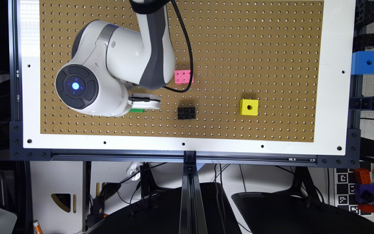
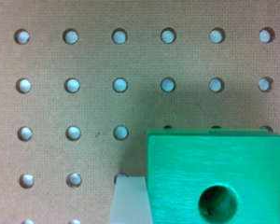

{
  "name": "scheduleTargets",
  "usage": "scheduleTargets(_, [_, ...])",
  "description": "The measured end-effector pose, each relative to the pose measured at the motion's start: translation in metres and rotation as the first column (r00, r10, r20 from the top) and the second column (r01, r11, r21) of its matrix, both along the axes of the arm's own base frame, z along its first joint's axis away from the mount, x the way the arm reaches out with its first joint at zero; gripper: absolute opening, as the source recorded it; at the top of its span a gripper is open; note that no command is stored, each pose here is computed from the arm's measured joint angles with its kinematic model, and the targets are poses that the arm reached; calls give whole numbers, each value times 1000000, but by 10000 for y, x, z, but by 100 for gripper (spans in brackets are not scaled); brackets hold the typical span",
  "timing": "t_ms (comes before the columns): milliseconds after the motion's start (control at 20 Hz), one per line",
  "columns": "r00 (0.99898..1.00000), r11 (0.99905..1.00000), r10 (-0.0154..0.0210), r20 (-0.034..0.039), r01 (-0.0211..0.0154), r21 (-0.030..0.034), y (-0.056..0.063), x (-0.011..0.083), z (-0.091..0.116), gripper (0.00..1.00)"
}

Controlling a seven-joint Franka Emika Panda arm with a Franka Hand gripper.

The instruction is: Pick up green block.

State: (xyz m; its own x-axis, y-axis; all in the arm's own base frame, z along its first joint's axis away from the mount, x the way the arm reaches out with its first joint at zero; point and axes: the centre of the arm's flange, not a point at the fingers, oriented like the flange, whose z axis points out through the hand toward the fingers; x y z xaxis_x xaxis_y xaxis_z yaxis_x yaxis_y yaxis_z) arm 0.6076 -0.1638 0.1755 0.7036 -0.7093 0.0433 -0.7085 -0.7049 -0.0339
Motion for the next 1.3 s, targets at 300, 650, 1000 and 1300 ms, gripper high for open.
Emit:
scheduleTargets(300, [999989,999999,-154,-4666,159,1147,-1,-3,13,0])
scheduleTargets(650, [999777,999994,576,-21100,-502,3524,-4,5,425,0])
scheduleTargets(1000, [999823,999999,925,-18792,-900,1316,-5,6,765,0])
scheduleTargets(1300, [999860,999996,1367,-16650,-1406,-2290,11,-53,1402,0])
